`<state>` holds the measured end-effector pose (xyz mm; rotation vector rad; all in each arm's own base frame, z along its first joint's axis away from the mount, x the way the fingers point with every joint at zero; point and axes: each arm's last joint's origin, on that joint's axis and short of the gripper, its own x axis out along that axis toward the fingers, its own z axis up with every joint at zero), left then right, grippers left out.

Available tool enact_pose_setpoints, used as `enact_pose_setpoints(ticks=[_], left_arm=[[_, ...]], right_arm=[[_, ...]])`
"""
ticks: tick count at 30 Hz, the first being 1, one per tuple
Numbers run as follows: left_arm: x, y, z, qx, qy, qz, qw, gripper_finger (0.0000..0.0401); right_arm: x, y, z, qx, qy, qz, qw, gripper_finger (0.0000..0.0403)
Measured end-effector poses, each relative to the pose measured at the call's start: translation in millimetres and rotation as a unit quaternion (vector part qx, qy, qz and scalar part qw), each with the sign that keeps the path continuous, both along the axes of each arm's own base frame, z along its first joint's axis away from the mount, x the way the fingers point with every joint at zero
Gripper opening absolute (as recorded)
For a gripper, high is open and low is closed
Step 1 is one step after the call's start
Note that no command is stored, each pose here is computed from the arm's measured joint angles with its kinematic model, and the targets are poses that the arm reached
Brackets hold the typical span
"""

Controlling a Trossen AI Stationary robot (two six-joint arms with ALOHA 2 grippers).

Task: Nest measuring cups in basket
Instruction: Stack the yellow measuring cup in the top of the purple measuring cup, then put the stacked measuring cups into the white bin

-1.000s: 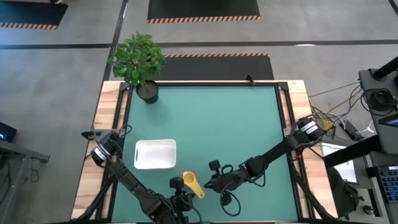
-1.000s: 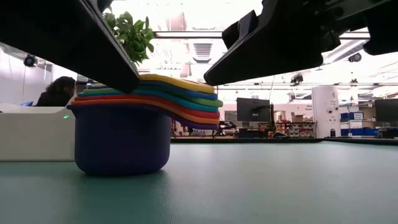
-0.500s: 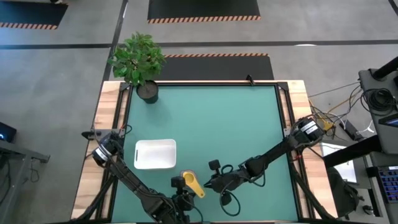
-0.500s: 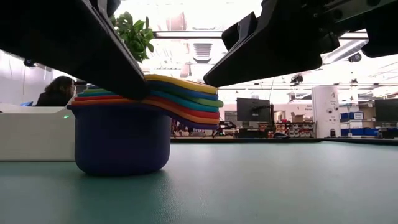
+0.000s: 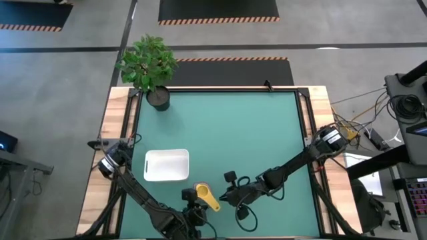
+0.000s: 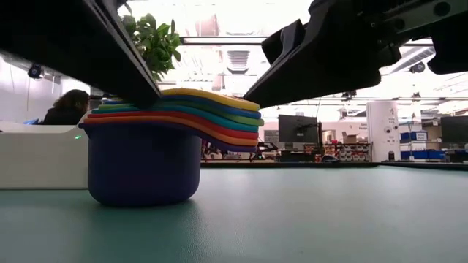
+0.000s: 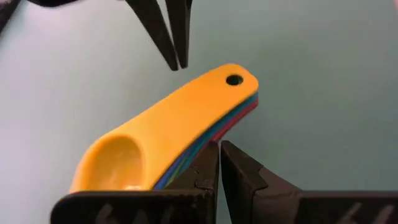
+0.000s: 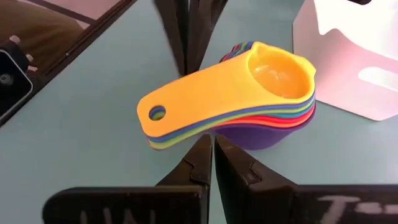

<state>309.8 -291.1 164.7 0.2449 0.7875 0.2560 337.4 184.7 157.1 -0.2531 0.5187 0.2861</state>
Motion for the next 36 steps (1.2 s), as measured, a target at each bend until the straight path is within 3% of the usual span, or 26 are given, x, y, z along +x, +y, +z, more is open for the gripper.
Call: enact_pose_setpoints(ticks=[5, 11, 18, 24, 26, 31, 36], left_arm=[[-7, -6, 41, 0.006, 0.059, -0.041, 0.997, 0.0], [-3, -7, 69, 0.004, 0.128, -0.122, 0.984, 0.0], [6, 5, 71, 0.036, 0.156, -0.155, 0.975, 0.0], [14, 16, 69, 0.043, 0.168, -0.146, 0.974, 0.0], [18, 22, 68, 0.025, 0.18, -0.143, 0.973, 0.0003], [23, 34, 64, -0.01, 0.22, -0.135, 0.966, 0.0042], [21, 37, 59, -0.004, 0.229, -0.124, 0.965, 0.0121]], right_arm=[[-1, -1, 1, -0.006, 0.003, 0.002, 1.0, 0.0009], [-1, -2, 2, -0.029, -0.007, -0.003, 1.0, 0.0009], [-1, -13, 14, -0.123, -0.032, -0.041, 0.991, 0.0009], [-4, -37, 35, -0.148, -0.021, -0.067, 0.987, 0.0009], [-5, -45, 45, -0.151, -0.024, -0.073, 0.985, 0.0009], [-9, -64, 71, -0.153, -0.052, -0.089, 0.983, 0.0009], [-15, -75, 90, -0.145, -0.078, -0.098, 0.982, 0.0009]])
